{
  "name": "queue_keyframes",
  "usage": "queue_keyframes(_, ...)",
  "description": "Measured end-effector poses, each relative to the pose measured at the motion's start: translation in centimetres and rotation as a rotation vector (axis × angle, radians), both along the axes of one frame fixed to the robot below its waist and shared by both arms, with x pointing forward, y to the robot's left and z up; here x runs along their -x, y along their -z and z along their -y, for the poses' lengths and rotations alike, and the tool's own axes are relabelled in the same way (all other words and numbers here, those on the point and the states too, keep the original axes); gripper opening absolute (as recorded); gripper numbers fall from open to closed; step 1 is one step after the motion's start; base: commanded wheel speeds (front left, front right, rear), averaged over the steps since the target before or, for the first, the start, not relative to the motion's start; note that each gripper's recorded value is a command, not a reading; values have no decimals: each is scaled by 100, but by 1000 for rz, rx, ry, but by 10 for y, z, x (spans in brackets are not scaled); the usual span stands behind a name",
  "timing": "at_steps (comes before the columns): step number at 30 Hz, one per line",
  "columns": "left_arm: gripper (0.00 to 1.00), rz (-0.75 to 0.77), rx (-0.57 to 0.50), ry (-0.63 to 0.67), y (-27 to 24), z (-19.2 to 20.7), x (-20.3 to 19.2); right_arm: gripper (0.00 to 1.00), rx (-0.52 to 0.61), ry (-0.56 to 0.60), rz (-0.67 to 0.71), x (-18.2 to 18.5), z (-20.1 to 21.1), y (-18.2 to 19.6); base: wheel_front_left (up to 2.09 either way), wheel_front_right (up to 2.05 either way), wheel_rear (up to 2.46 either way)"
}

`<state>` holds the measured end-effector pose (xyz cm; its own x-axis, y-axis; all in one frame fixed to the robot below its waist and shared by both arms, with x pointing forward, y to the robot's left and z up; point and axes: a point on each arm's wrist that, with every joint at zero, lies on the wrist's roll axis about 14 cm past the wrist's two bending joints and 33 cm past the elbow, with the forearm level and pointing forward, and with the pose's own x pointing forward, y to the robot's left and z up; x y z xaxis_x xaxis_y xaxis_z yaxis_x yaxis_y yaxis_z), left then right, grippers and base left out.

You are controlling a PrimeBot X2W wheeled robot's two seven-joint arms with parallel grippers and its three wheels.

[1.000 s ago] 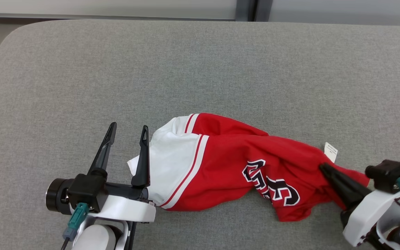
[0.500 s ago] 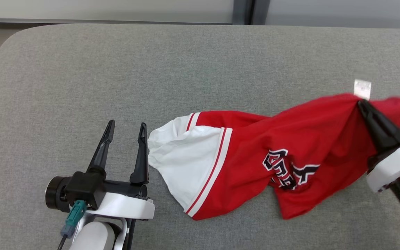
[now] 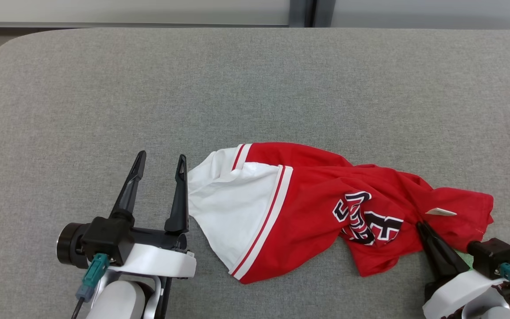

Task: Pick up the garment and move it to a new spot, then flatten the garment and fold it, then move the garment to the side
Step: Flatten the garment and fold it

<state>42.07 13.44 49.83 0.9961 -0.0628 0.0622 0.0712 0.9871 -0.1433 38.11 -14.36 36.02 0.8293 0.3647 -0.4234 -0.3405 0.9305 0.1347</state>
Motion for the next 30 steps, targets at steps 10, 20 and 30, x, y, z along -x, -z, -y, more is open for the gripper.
queue_keyframes(10, 100, 21, -22, -32, -8, -13, 5, 100, -95, 127, 203, -12, 9, -52, 0, 0, 0)
queue_keyframes(20, 100, 23, -31, -48, -11, -19, 29, 100, -85, 201, 449, -4, 38, -139, 0, 0, 0)
queue_keyframes(30, 100, 9, -41, -24, -11, -14, 42, 100, -82, 242, 452, 17, 47, -155, 0, 0, 0)
